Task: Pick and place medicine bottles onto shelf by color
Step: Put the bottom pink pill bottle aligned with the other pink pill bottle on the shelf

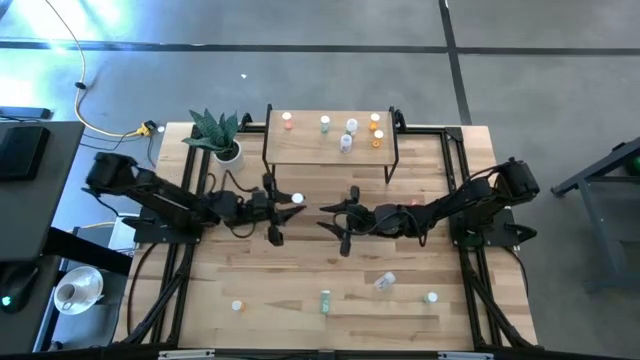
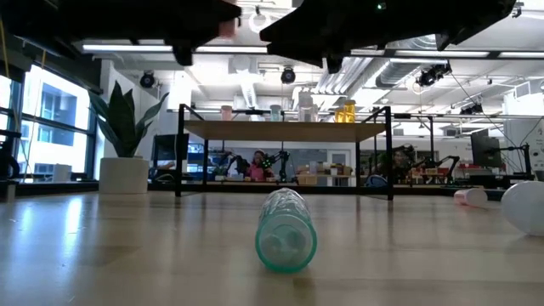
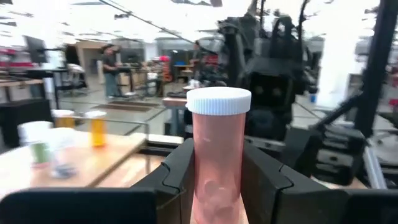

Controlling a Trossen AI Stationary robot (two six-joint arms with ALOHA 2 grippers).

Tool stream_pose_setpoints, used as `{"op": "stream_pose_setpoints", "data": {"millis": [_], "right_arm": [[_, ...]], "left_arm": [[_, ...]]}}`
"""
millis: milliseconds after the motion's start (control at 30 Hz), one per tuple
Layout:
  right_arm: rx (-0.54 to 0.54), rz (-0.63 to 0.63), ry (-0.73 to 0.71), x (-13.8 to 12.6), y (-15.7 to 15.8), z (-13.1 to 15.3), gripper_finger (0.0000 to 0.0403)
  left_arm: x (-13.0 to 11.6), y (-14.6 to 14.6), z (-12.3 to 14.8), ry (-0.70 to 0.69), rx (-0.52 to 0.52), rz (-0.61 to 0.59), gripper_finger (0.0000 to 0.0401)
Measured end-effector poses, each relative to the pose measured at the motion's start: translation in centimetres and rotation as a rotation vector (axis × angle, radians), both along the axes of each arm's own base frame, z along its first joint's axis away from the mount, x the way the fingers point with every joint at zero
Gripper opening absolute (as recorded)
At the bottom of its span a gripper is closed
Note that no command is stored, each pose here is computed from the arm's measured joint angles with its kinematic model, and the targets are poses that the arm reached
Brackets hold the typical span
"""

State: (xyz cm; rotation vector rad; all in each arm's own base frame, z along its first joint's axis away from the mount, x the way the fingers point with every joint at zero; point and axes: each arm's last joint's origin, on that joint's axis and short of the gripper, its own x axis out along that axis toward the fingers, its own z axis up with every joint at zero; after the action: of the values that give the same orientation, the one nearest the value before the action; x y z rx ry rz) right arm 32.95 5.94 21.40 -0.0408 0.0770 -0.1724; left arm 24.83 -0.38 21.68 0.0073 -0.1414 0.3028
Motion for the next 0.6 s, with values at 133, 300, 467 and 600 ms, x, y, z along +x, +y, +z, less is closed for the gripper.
{"op": "stream_pose_setpoints", "data": {"millis": [133, 300, 467, 600], "right_arm": [[-0.012, -0.017, -0.017, 0.6, -0.5, 1.1, 0.0172], [-0.053, -0.012, 0.029, 2.3, -2.0, 3.3, 0.0172], [-0.063, -0.031, 0.162, 4.1, -4.5, 6.7, 0.0172], [-0.055, -0.027, 0.194, 4.7, -6.7, 9.9, 0.0172]], "left_arm": [[-2.0, 0.5, 0.3, 0.032, 0.029, 0.087, 0.0090], [-4.2, 1.7, 0.1, 0.052, 0.042, 0.217, 0.0090], [-5.4, 3.8, -1.1, 0.081, 0.005, 0.292, 0.0090], [-6.0, 6.0, -1.8, 0.101, -0.037, 0.310, 0.0090]]}}
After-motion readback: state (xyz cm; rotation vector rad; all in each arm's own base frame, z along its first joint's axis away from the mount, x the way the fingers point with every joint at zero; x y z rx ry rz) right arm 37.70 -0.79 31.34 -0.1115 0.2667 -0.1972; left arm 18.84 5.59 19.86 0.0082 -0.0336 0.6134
